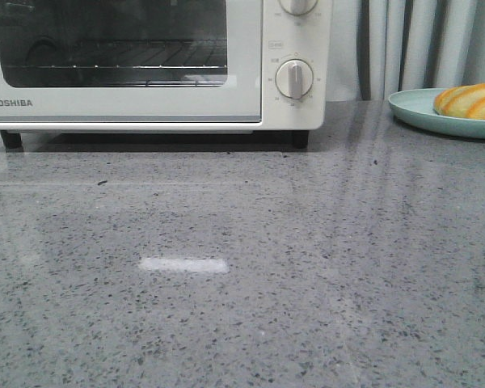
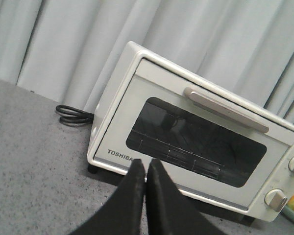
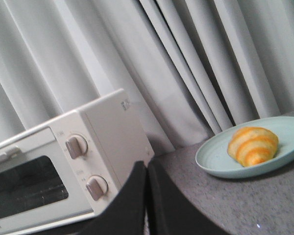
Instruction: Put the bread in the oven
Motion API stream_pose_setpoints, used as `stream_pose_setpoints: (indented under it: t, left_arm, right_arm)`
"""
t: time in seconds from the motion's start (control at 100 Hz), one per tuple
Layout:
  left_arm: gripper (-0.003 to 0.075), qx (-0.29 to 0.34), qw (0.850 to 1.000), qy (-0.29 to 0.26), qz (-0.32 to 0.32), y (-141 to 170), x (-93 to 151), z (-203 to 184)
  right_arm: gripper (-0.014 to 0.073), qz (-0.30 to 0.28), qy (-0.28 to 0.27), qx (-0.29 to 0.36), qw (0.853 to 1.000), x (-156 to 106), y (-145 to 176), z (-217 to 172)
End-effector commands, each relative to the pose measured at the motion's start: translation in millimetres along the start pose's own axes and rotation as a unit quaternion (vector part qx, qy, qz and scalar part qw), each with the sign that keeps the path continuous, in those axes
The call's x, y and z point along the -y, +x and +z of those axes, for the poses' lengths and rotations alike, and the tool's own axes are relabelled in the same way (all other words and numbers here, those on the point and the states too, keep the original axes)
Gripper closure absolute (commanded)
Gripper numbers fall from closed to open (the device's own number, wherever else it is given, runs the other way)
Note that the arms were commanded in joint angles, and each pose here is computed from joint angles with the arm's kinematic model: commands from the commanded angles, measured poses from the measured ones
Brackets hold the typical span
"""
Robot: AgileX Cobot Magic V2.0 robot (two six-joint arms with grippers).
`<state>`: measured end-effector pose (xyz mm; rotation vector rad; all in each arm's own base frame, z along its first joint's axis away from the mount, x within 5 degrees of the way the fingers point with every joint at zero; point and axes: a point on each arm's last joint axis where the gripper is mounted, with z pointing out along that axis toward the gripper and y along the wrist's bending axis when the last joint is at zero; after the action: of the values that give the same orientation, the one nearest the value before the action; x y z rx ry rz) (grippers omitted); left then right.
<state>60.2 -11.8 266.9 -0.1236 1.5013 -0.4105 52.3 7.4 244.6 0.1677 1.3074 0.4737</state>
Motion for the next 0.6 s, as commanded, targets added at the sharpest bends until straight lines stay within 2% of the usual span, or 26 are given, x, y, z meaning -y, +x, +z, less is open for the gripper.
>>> stream_pose_setpoints:
  t: [0.0, 0.06, 0.12, 0.18, 0.28, 0.35, 0.43, 0.589]
  left_arm:
    - [0.0741, 0.003, 0.999, 0.002, 0.05, -35.5, 11.9, 14.4]
    - [0.0741, -0.026, 0.998, 0.004, 0.066, -49.7, 18.3, 28.8]
    - [0.0741, -0.048, 0.995, 0.01, 0.091, -66.1, 25.7, 47.5]
    - [0.0741, -0.059, 0.991, 0.027, 0.118, -79.7, 34.4, 64.7]
    - [0.0741, -0.064, 0.987, 0.067, 0.131, -99.4, 54.6, 95.7]
    - [0.0741, -0.073, 0.982, 0.1, 0.145, -104.4, 71.0, 116.7]
    - [0.0741, -0.071, 0.975, 0.131, 0.165, -106.8, 89.3, 138.2]
    - [0.0741, -0.078, 0.973, 0.142, 0.167, -98.4, 109.2, 182.9]
  right_arm:
    - [0.0644, -0.006, -0.009, 0.045, 0.999, -10.0, -26.6, 9.5]
    - [0.0644, -0.006, -0.005, 0.032, 0.999, -14.1, -35.6, 17.0]
    - [0.0644, -0.011, 0.009, -0.014, 1.0, -17.0, -39.9, 27.9]
    - [0.0644, -0.038, 0.021, -0.062, 0.997, -21.4, -47.6, 39.2]
    - [0.0644, -0.095, 0.049, -0.142, 0.984, -24.4, -57.3, 59.4]
    - [0.0644, -0.118, 0.055, -0.153, 0.98, -27.9, -67.9, 72.2]
    - [0.0644, -0.118, 0.05, -0.141, 0.982, -32.8, -78.7, 83.2]
    - [0.0644, -0.118, 0.042, -0.123, 0.984, -36.8, -86.9, 91.5]
